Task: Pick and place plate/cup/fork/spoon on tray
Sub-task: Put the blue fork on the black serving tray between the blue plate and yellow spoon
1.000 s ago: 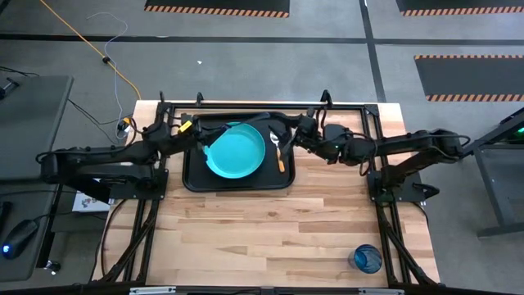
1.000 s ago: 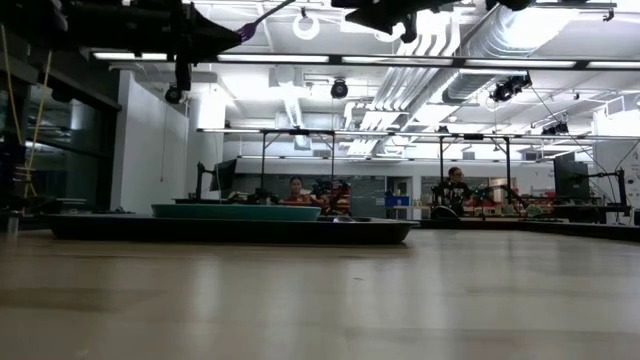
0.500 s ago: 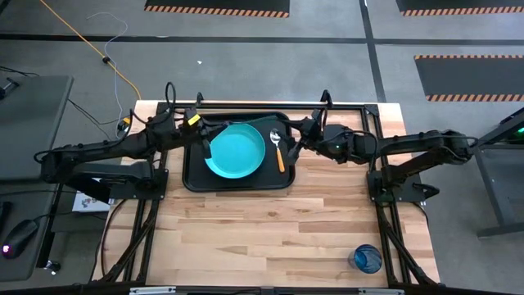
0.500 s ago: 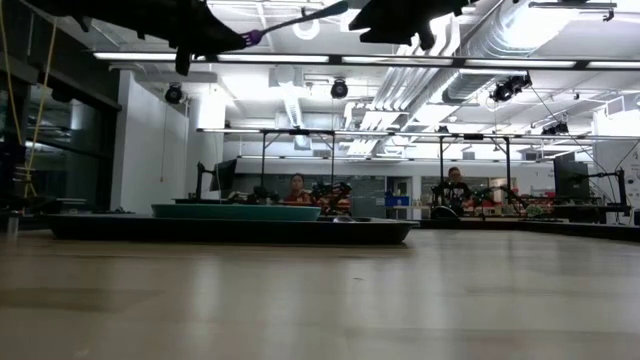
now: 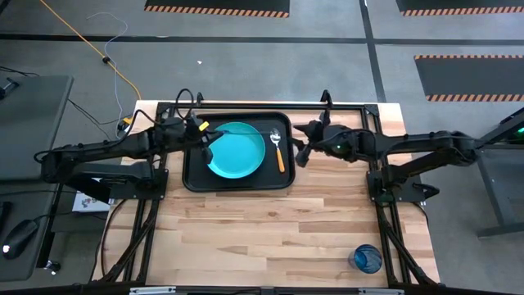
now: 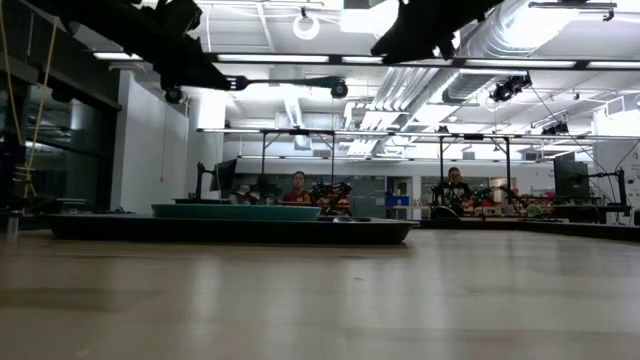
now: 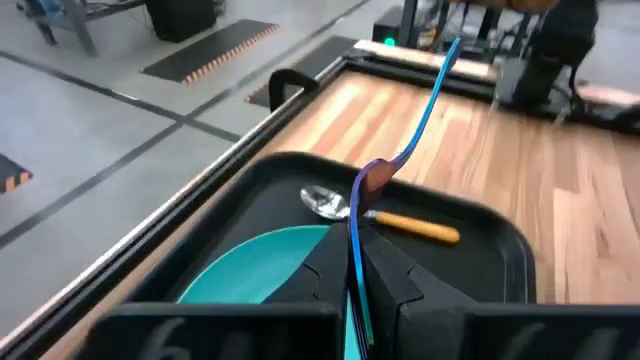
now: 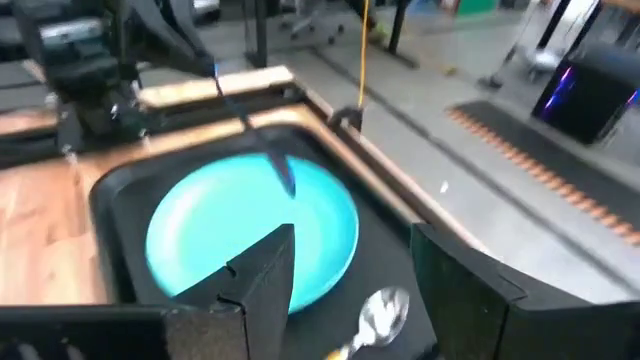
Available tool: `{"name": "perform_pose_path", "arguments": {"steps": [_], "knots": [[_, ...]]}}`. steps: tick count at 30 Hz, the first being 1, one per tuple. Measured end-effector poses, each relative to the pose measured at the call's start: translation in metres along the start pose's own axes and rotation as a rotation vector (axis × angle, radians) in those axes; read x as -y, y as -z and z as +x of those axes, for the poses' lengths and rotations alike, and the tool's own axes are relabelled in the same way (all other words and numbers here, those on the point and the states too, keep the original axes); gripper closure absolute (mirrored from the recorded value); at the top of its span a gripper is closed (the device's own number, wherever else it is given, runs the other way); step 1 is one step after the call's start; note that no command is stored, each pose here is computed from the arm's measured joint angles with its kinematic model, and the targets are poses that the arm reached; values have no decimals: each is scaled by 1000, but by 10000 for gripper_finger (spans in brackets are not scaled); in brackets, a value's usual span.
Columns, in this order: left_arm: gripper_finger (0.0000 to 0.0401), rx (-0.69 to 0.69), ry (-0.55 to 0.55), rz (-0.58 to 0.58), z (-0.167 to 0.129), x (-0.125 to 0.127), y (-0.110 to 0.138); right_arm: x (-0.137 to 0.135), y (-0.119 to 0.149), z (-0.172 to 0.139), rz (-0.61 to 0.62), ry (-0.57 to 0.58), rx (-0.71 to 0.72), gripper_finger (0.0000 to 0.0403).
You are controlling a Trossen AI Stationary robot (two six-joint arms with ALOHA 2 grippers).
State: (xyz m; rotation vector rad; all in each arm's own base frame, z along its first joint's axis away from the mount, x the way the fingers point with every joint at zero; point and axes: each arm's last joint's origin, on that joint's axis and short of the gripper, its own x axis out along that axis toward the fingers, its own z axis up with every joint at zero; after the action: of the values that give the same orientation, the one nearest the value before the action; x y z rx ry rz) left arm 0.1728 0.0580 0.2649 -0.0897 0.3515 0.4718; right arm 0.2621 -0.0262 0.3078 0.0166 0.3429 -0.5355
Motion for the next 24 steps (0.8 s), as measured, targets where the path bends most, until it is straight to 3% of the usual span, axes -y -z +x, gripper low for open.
{"name": "perform_pose_path", "arguments": {"steps": [4, 10, 16, 24], "knots": [[401, -44, -3, 21, -1, 0, 0, 7, 7, -2, 51, -89, -104, 210], [401, -226, -29, 111, 9, 2, -22, 9, 15, 8, 118, -269, -206, 210], [401, -448, -38, 257, 40, 8, -33, 4, 15, 22, 67, -304, -163, 210], [401, -480, 40, 305, 76, 24, -42, -7, 28, 54, 63, -363, -161, 210]]}}
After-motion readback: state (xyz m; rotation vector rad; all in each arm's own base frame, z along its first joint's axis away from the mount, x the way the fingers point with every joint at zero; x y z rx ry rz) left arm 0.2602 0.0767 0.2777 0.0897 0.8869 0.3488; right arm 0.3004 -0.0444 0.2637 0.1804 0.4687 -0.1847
